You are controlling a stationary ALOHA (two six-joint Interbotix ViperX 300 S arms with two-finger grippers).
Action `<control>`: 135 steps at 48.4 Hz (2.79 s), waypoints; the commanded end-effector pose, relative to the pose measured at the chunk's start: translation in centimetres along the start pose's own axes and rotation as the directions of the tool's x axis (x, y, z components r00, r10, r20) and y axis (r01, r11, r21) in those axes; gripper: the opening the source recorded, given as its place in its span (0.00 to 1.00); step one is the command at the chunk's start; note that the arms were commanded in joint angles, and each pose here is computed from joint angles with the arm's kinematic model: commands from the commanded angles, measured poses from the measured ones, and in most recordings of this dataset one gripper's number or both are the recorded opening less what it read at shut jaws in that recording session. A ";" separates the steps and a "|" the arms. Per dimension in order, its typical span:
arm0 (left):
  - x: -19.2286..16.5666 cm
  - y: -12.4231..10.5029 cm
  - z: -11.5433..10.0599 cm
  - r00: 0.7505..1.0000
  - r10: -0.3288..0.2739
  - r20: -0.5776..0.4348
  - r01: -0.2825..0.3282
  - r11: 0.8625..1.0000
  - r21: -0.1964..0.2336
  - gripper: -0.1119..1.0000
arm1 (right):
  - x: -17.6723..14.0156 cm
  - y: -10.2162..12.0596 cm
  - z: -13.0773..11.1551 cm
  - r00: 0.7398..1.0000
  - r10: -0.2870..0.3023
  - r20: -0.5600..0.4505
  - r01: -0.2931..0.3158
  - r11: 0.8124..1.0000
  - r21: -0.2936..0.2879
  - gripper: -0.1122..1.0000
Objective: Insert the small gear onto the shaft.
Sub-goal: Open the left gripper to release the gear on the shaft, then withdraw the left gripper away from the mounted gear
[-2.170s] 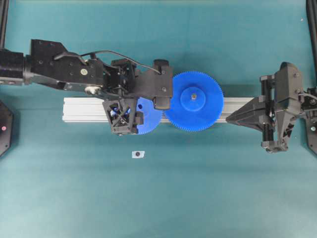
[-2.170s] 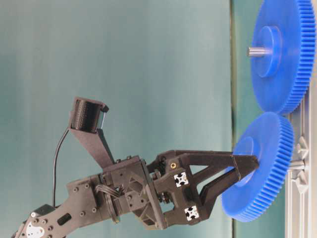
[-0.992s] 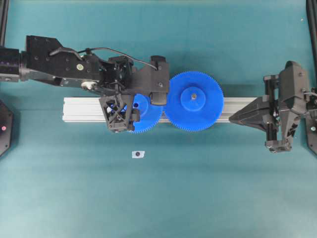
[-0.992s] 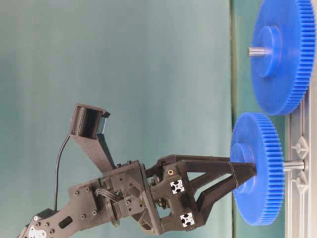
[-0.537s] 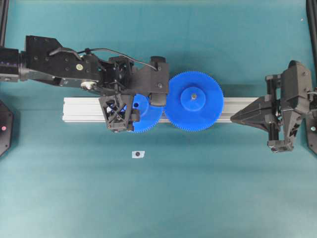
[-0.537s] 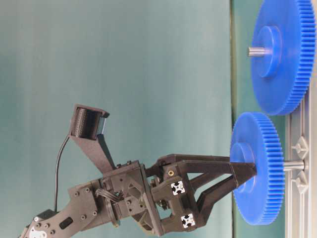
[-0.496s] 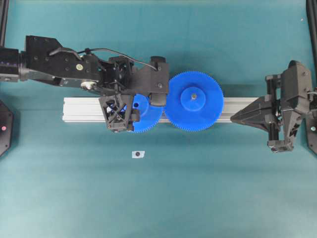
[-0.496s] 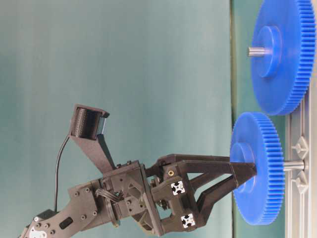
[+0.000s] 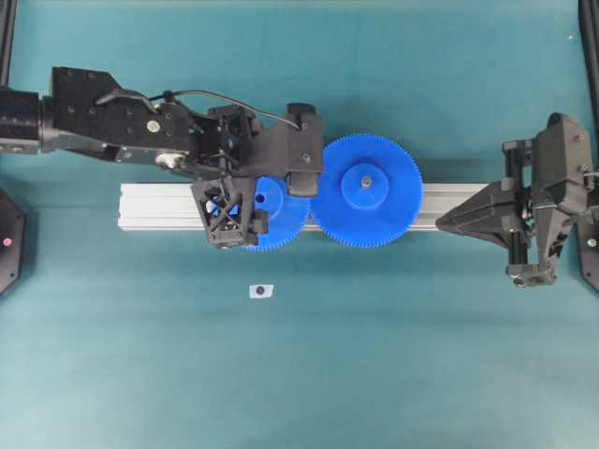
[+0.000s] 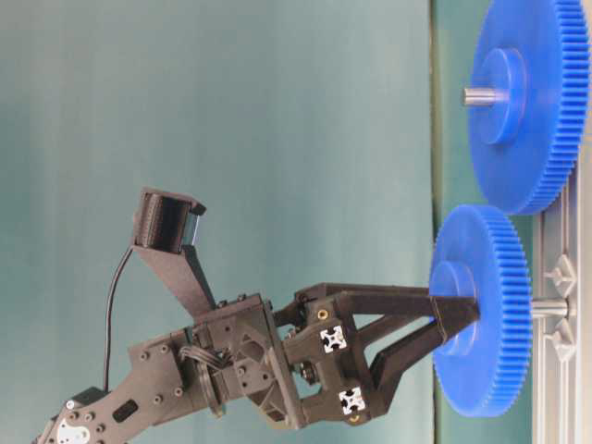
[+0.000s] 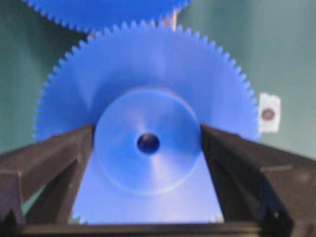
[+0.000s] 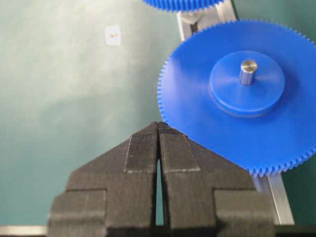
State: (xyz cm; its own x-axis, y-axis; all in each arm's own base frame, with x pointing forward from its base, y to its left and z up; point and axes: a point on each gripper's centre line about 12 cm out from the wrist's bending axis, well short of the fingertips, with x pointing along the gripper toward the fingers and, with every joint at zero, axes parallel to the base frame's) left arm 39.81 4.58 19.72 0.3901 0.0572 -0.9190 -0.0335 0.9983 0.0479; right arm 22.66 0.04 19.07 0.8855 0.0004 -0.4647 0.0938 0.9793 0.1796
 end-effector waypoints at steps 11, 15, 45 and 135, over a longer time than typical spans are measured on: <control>-1.8 -0.6 0.5 0.999 -0.001 0.046 0.001 1.000 0.005 0.92 | -0.1 0.1 0.5 1.000 0.005 0.018 -0.005 1.000 0.012 0.11; -2.2 -0.6 1.0 0.998 0.002 0.065 -0.002 1.000 0.009 0.92 | -0.1 0.1 0.5 1.000 0.004 0.018 -0.004 1.000 0.012 0.11; -5.0 -0.4 2.4 0.990 0.008 0.144 -0.010 1.000 0.012 0.92 | -0.1 0.1 0.6 1.000 0.004 0.021 -0.004 1.000 0.014 0.11; -10.6 -2.1 0.3 0.973 -0.013 0.232 0.014 1.000 -0.003 0.92 | -2.6 0.1 0.3 0.995 0.021 0.097 -0.022 1.000 0.013 0.11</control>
State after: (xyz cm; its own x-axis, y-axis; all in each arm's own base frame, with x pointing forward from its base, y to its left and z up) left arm 36.23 1.96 27.97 0.5542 0.0426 -0.8313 -0.0324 0.9990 0.0296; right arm 20.56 0.04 20.27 0.9245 0.0007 -0.3813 0.0779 0.9786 0.1906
